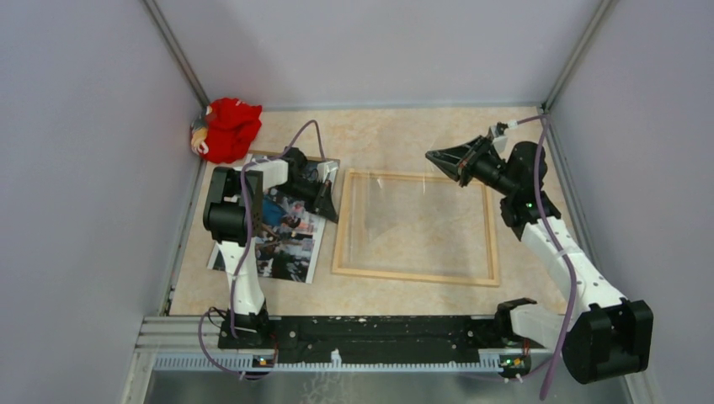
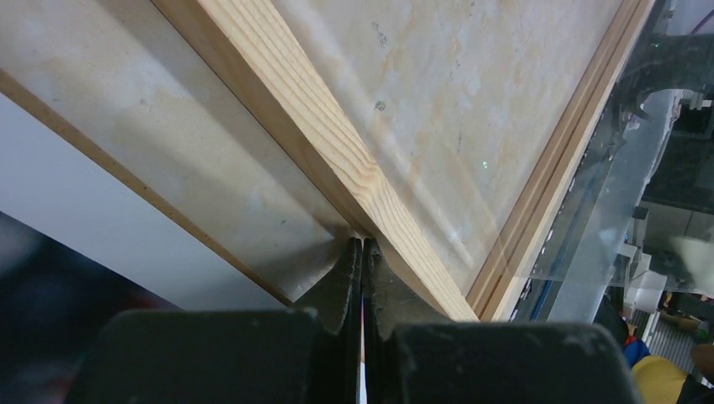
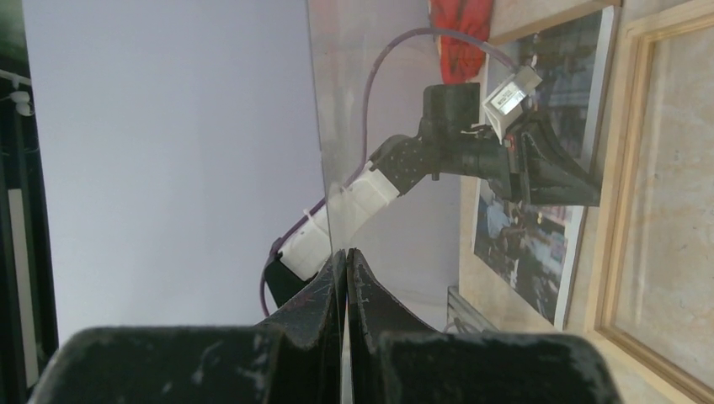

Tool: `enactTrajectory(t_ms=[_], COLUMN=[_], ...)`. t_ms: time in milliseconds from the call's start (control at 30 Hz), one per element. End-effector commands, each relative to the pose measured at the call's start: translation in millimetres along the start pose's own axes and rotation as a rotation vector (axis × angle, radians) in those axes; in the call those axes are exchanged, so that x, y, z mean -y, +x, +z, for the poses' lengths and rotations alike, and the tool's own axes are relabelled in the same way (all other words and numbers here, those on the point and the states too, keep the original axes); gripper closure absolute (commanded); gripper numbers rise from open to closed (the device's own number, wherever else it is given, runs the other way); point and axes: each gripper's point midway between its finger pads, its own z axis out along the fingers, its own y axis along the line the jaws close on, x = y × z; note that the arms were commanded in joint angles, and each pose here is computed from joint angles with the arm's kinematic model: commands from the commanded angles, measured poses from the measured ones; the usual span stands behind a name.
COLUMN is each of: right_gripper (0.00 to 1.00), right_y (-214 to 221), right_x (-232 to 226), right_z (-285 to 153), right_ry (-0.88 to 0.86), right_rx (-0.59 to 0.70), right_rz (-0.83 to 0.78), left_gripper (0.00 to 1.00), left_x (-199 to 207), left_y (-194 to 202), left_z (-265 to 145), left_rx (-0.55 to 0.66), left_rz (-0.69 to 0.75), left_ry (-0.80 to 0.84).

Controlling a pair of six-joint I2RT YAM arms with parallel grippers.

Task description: Put the photo into the frame

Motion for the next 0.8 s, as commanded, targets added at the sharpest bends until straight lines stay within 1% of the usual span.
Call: enactTrajectory(t_ms=[0, 467, 767], right_gripper=[1.00, 1.00, 1.00], right_y=[2.6, 6.7, 7.9], right_x=[-45.5, -30.1, -25.2], right_z=[6.7, 11.7, 15.0], right_ry=[-0.112, -0.080, -0.092], right_rx=[-0.004, -0.009, -0.027], right_rz=[-0.086, -0.072, -0.040], left_gripper=[1.00, 1.00, 1.00], left_x=[9.8, 9.8, 9.9], left_y=[-9.1, -6.2, -5.6], left_z=[-7.2, -7.0, -7.4], left_rx=[0.041, 0.041, 0.043], left_rz=[0.049, 0.048, 0.052], left_ry=[0.010, 0.011, 0.006])
